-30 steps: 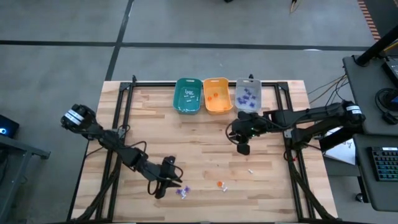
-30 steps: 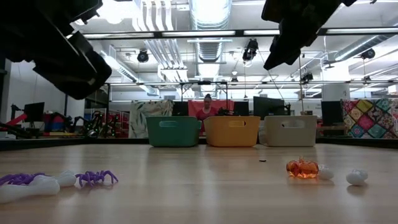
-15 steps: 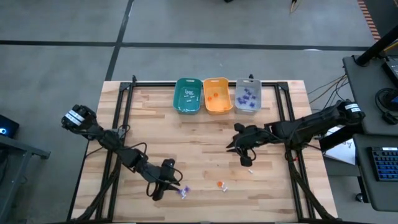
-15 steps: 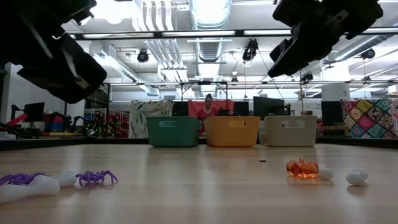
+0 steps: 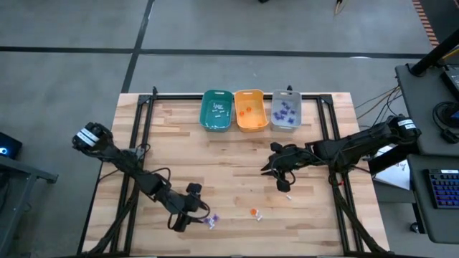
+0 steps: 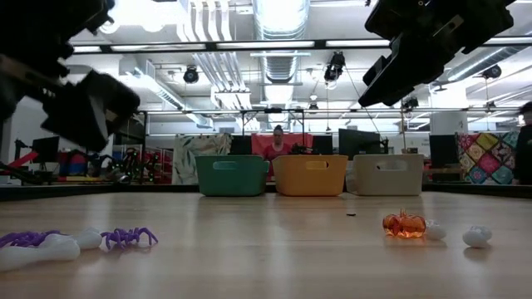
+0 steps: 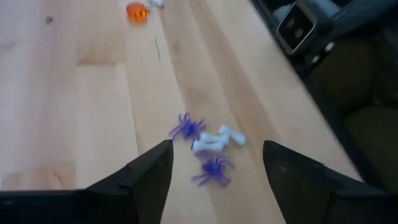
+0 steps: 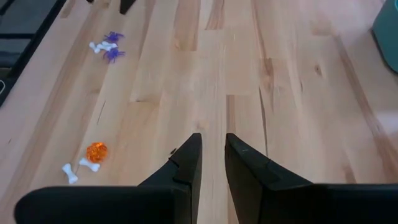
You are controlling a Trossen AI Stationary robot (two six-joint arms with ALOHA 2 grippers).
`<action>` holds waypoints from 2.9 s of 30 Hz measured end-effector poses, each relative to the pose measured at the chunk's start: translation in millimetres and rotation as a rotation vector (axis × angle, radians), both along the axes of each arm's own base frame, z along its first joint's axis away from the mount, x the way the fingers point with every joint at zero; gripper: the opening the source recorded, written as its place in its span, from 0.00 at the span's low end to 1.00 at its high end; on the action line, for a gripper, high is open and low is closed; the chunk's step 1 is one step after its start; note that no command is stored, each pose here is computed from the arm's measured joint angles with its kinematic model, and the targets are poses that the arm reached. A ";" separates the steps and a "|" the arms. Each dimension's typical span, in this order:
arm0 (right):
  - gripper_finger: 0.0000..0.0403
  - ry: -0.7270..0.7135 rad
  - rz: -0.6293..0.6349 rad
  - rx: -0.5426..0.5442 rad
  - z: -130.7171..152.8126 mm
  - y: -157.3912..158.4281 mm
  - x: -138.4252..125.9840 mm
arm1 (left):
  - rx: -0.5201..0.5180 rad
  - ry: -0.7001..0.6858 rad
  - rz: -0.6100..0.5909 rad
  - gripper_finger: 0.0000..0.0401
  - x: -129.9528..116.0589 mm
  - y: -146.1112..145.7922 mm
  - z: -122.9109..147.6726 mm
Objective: Sort Halloween decoration
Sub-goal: Put the purple spider toy into the gray bin
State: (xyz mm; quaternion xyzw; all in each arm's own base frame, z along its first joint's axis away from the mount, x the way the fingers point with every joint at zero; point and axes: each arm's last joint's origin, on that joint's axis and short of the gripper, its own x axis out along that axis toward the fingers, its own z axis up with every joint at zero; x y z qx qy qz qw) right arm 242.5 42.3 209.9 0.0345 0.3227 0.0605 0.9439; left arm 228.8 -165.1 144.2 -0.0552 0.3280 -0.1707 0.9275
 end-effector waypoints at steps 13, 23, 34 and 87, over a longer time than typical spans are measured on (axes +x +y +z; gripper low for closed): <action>0.15 0.004 -0.010 0.014 -0.1 0.0 -0.1 | 0.033 0.055 -0.008 0.54 8.1 -9.0 -43.5; 0.14 0.004 -0.011 0.014 -0.1 0.0 -0.1 | 0.021 0.048 -0.001 0.50 9.6 -11.9 -49.7; 0.14 0.004 -0.009 0.012 -0.1 0.0 -0.1 | 0.070 0.085 0.012 0.31 6.6 -10.4 -53.5; 0.29 -0.074 -0.197 0.321 -37.2 7.9 45.6 | 0.303 -0.150 0.291 0.09 9.1 4.1 -16.3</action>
